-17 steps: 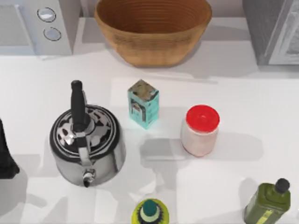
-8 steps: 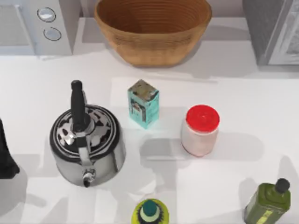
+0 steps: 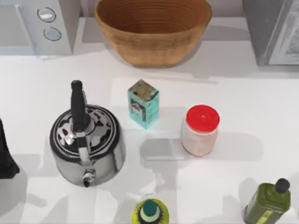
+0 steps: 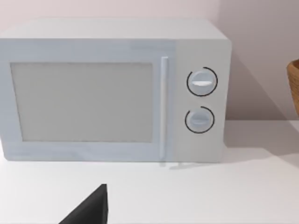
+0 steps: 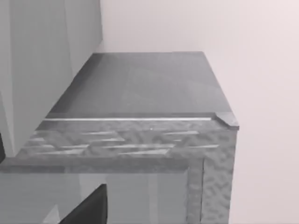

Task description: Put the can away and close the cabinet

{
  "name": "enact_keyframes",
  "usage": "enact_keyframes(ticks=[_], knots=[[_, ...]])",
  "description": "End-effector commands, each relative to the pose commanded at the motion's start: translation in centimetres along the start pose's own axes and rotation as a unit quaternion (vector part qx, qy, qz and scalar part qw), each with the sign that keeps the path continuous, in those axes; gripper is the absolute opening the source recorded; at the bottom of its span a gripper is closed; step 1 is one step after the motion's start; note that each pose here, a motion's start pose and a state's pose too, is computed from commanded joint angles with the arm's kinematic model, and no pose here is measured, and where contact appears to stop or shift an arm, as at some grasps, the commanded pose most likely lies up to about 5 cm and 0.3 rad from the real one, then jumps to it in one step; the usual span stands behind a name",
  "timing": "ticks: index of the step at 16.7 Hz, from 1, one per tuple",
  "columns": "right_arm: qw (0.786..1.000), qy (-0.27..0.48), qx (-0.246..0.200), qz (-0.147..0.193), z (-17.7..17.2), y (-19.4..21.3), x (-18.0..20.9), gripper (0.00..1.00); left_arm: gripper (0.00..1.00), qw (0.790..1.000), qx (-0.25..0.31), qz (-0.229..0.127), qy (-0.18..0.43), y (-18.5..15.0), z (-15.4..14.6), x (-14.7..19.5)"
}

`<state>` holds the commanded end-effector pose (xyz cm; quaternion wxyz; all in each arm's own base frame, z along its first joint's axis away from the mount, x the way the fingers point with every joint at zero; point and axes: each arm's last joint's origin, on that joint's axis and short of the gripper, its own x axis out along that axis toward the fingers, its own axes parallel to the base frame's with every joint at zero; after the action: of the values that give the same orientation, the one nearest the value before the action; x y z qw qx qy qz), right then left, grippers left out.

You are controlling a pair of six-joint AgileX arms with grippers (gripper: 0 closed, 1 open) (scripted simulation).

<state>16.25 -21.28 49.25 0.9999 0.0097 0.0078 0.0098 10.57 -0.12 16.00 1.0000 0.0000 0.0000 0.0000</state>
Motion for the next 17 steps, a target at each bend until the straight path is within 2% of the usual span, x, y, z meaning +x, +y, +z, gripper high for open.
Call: enact_keyframes(ticks=[3, 9, 13, 17], knots=[[1.0, -0.004, -0.008, -0.007, 1.6, 1.3, -0.8, 1.0, 1.0, 1.0, 0.0, 0.0, 0.0, 0.0, 0.0, 0.0], [1.0, -0.005, -0.008, -0.005, 1.7, 1.4, -0.6, 1.0, 1.0, 1.0, 0.0, 0.0, 0.0, 0.0, 0.0, 0.0], [1.0, -0.006, -0.006, -0.013, 1.9, 2.9, 1.9, 1.0, 1.0, 1.0, 0.0, 0.0, 0.0, 0.0, 0.0, 0.0], [0.999, -0.011, -0.009, -0.03, 2.3, 7.0, 5.7, 1.0, 1.0, 1.0, 0.0, 0.0, 0.0, 0.0, 0.0, 0.0]])
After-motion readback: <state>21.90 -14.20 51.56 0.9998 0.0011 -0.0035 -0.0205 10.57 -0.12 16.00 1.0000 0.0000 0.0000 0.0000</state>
